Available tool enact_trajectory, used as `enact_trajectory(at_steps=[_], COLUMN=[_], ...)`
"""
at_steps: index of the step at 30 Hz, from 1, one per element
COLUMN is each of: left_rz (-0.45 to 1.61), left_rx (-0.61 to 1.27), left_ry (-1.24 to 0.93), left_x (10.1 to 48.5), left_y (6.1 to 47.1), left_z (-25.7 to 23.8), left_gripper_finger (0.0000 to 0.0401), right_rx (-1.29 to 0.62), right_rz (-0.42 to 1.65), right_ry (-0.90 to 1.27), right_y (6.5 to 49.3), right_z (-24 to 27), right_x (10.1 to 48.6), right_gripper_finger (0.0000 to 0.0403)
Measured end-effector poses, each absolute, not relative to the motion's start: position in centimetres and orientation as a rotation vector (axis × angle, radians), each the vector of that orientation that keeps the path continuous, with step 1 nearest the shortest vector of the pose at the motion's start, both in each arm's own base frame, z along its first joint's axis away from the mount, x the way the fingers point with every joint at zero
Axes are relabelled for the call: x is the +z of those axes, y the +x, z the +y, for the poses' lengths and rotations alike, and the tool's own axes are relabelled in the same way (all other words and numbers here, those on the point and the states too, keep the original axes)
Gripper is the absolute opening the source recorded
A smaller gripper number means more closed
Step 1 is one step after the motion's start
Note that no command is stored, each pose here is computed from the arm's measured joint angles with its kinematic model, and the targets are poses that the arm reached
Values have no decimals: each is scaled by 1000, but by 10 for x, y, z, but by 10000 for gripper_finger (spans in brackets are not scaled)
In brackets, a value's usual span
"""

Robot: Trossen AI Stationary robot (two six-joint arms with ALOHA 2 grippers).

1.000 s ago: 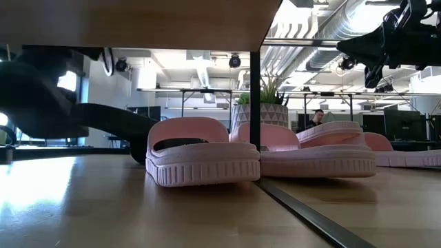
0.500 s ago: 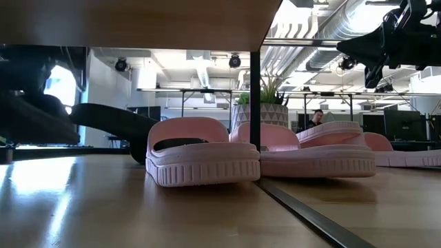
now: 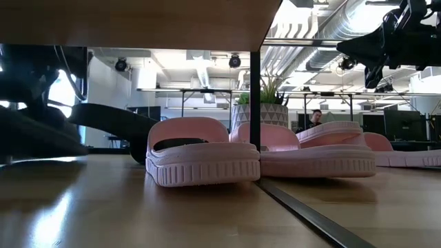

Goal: Pick and place slides into the shelf
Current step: Put the black slide under the shelf

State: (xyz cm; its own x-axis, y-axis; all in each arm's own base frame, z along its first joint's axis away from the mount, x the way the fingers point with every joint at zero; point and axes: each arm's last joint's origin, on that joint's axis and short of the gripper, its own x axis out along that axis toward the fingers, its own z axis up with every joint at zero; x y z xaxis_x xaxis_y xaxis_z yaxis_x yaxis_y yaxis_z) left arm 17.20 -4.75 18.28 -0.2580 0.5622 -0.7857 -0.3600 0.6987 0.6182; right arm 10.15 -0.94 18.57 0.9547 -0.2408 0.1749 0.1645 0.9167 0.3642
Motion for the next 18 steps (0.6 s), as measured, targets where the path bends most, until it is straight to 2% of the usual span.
enact_trajectory(at_steps=[5,18], left_rz=[1658,1732], left_rx=[818,753], left_ry=[181,79], left_x=[182,186], left_y=[172,174], left_z=[-48,-52], left_gripper_finger=[18,168], right_rx=[-211,-212], right_rz=[-217,-216], right_ry=[353,345], right_y=[102,102], right_z=[-9,-9], right_x=[185,185], right_gripper_finger=[1,1])
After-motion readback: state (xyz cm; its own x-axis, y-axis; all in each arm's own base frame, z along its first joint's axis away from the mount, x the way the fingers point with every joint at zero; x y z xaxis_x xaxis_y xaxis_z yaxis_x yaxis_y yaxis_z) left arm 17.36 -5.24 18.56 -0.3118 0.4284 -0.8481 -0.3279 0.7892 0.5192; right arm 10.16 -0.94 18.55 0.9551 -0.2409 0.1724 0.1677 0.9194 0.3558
